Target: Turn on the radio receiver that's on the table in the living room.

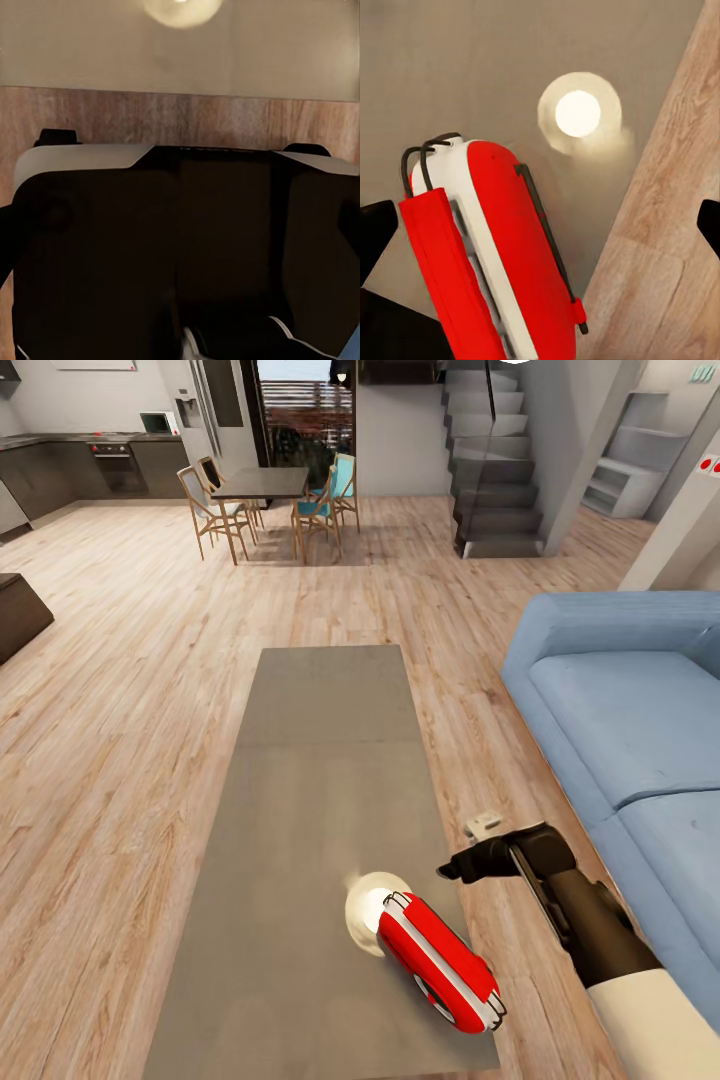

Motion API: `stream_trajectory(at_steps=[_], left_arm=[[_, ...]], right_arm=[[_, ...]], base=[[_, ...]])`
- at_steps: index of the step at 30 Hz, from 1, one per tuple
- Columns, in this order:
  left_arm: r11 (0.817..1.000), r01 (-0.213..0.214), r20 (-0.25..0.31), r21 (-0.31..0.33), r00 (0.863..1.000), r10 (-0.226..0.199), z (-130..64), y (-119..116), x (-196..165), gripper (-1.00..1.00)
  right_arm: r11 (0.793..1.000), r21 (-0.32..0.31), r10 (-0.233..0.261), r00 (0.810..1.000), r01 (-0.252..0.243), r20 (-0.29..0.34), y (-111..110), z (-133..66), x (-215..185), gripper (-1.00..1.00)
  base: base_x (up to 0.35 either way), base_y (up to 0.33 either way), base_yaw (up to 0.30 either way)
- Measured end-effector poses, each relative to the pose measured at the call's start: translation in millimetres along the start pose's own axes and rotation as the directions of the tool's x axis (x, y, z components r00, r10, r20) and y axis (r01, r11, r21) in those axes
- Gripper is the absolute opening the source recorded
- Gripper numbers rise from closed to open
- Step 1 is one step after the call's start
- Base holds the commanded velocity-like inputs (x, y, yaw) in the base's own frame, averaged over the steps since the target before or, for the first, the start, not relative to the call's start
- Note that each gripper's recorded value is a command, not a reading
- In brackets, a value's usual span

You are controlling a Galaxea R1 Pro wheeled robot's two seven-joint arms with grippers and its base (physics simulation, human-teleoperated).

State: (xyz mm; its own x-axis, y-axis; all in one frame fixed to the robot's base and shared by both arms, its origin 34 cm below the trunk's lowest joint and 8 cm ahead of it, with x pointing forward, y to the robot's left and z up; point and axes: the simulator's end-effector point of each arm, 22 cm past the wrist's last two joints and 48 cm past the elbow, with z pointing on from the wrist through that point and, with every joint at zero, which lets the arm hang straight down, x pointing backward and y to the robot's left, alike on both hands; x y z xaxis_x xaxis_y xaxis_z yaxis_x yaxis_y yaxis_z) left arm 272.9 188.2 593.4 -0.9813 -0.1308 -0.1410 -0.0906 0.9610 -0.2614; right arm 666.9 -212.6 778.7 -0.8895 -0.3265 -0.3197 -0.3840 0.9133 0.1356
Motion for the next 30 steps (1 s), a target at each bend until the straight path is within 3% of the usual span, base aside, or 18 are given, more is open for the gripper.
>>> stream_trajectory(at_steps=[19, 21, 24, 30], left_arm=[[1.0, 0.0, 0.006, 0.0, 1.0, 0.0, -0.1, 0, -2, 1.0], [1.0, -0.001, 0.006, 0.0, 1.0, 0.001, -0.1, 0, -3, 1.0], [1.0, 0.002, 0.008, 0.001, 1.0, -0.002, -0.1, 0, -3, 1.0], [1.0, 0.003, 0.008, 0.001, 1.0, -0.003, -0.2, 0, -3, 1.0]], right_arm=[[0.999, -0.045, -0.008, 0.998, 0.005, -0.064, 21, 18.2, 19, 1.0], [0.999, -0.047, -0.018, 0.997, 0.014, -0.078, 23, 21.1, 24, 1.0], [0.999, -0.05, -0.028, 0.988, 0.02, -0.154, 24, 38.6, 53, 1.0], [0.998, -0.057, -0.037, 0.982, 0.027, -0.183, 23, 51.0, 71, 1.0]], base=[[0.0, 0.0, 0.0], [0.0, 0.0, 0.0], [0.0, 0.0, 0.0], [0.0, 0.0, 0.0]])
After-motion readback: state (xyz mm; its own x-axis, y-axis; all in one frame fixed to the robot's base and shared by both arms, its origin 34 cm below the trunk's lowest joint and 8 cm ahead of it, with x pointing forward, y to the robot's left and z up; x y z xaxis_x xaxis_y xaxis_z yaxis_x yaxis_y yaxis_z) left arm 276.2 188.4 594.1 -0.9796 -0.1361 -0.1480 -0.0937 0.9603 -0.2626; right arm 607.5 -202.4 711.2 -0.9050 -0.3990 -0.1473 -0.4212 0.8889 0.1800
